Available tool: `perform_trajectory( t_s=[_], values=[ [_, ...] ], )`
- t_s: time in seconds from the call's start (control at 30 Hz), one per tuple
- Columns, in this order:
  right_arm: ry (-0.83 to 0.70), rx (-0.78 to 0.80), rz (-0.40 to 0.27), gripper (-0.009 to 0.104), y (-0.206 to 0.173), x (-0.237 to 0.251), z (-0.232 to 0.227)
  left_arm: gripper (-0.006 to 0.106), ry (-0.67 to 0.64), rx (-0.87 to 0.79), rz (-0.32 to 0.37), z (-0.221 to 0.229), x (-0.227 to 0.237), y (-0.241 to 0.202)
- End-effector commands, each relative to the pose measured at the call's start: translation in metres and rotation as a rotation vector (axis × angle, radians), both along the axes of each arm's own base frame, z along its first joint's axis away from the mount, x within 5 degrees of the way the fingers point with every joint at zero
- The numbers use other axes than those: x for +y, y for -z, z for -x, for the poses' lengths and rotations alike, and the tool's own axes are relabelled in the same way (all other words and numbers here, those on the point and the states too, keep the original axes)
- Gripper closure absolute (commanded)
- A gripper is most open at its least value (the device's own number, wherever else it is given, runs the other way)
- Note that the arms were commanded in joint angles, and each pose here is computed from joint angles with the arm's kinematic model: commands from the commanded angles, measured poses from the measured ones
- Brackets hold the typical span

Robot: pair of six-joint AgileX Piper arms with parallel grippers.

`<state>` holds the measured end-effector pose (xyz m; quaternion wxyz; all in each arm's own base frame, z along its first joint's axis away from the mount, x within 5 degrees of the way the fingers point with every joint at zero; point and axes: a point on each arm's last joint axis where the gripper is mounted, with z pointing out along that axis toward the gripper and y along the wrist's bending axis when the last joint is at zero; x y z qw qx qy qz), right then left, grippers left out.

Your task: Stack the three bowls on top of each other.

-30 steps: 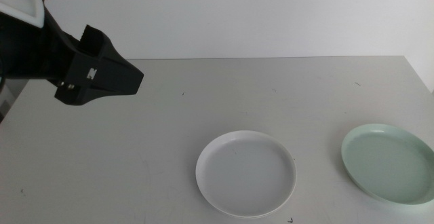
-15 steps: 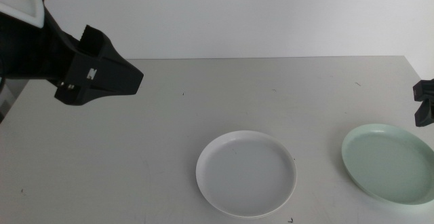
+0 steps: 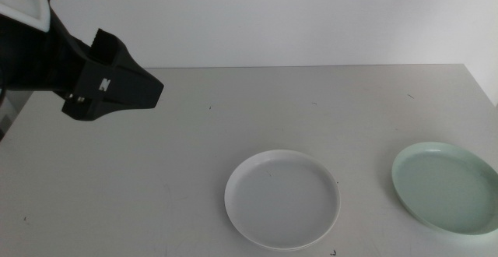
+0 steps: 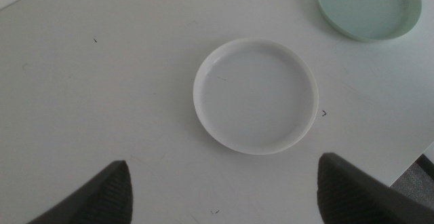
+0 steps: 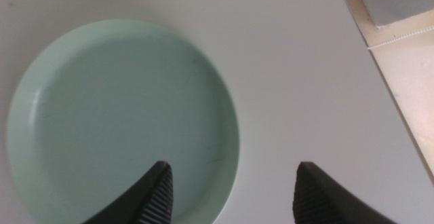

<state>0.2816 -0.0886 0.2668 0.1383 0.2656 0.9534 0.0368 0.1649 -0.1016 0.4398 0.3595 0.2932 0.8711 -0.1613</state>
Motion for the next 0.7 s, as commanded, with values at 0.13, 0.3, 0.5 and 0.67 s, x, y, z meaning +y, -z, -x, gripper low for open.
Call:
perform_trajectory(
  t_s=[0.13,0.3,0.5,0.67],
  values=[
    [-0.013,-0.030,0.049,0.050,0.023,-0.031,-0.021,-0.005,0.000,-0.071,0.057,0.004,0.000,-0.015],
    [-0.009,-0.041,0.046,0.050,0.049,-0.036,-0.038,-0.005,0.000,-0.071,0.057,0.004,0.000,-0.015],
    [-0.010,-0.074,-0.016,0.054,0.064,-0.034,-0.048,-0.005,0.000,-0.071,0.057,0.004,0.000,-0.015],
    [-0.092,-0.091,-0.060,0.060,0.070,-0.026,-0.054,-0.005,0.000,-0.071,0.057,0.004,0.000,-0.015]
  ],
)
